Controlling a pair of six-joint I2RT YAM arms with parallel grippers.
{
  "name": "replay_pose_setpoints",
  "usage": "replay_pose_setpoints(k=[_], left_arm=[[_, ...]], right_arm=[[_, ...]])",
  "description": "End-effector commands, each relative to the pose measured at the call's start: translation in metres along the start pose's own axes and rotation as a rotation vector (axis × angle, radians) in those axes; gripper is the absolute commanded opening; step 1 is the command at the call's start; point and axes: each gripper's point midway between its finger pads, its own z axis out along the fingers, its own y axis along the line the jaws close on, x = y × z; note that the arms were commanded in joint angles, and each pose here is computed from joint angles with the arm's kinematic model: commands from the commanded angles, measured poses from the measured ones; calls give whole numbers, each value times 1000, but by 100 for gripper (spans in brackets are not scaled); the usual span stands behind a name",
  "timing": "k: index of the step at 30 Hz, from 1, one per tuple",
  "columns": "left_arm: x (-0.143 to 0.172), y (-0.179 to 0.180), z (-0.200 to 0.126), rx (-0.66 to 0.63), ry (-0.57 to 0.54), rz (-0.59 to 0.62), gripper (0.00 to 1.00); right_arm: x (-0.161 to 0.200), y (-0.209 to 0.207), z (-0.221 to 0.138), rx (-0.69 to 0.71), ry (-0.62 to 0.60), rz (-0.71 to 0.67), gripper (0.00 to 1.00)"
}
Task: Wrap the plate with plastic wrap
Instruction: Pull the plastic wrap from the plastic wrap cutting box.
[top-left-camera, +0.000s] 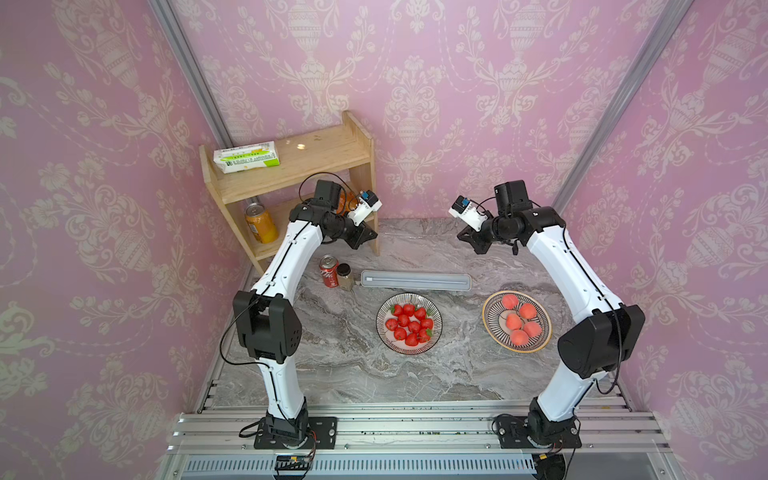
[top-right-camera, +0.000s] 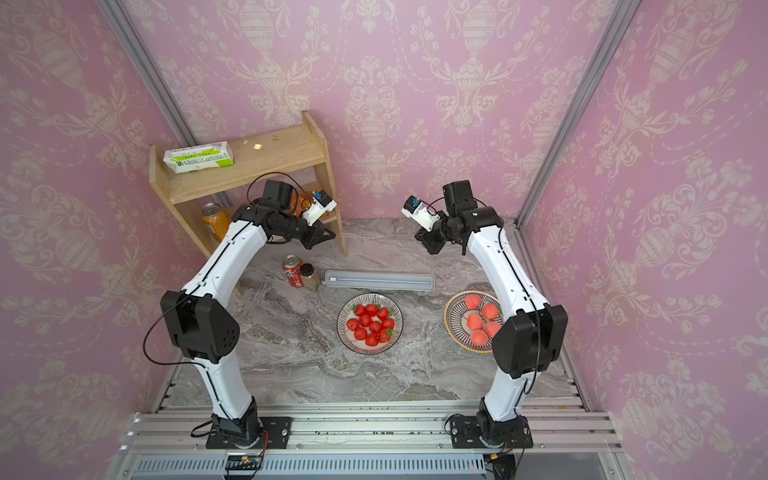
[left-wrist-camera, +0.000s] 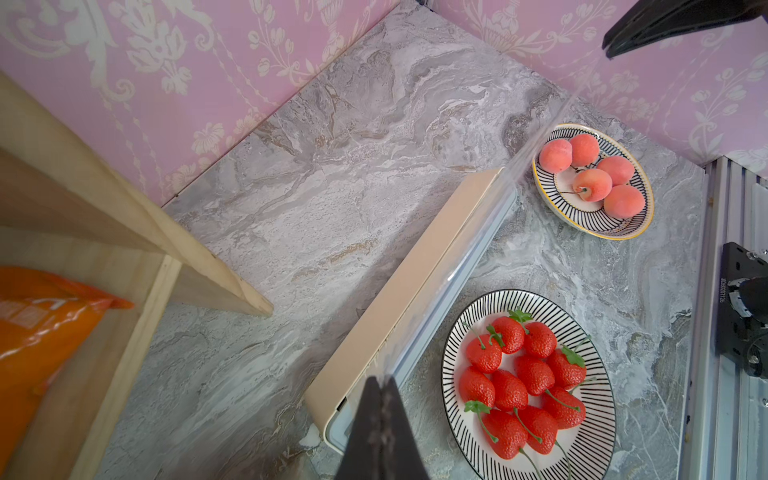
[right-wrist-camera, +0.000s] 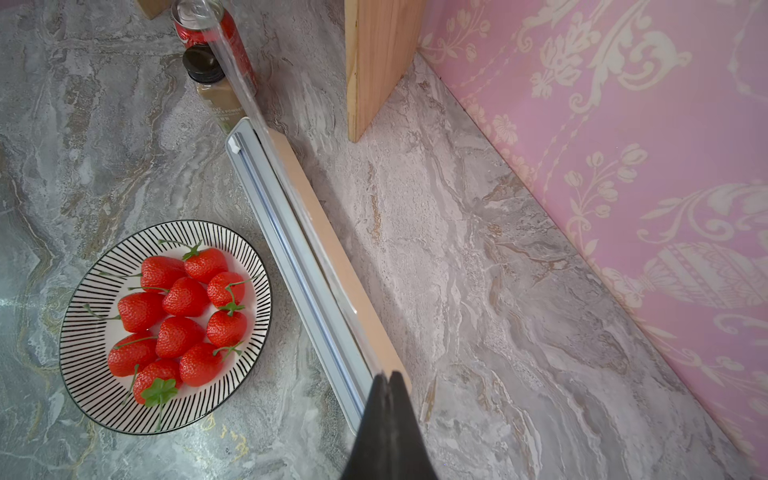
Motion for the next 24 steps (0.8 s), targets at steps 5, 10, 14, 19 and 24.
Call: replay_pose_setpoints(k=[5,10,14,19,24], left_arm=[[-35,-6,-31,-36,-94,49,0],[-38,-5,-34,-42,-102,54,0],[-41,-5,-35,-44,-107,56,0],[-46,-6,-39,-52,-120,65,0],[-53,-5,-44,-62,-134,77,0]], right_arm=[[-32,-5,-36,70,-83,-28,0],[-34,-5,-38,75,-84,-36,0],[-34,-5,-38,77,-81,-39,0],[-37,-5,-41,83,-84,-44,0],[-43,-6,-49,99,-100,-52,0]])
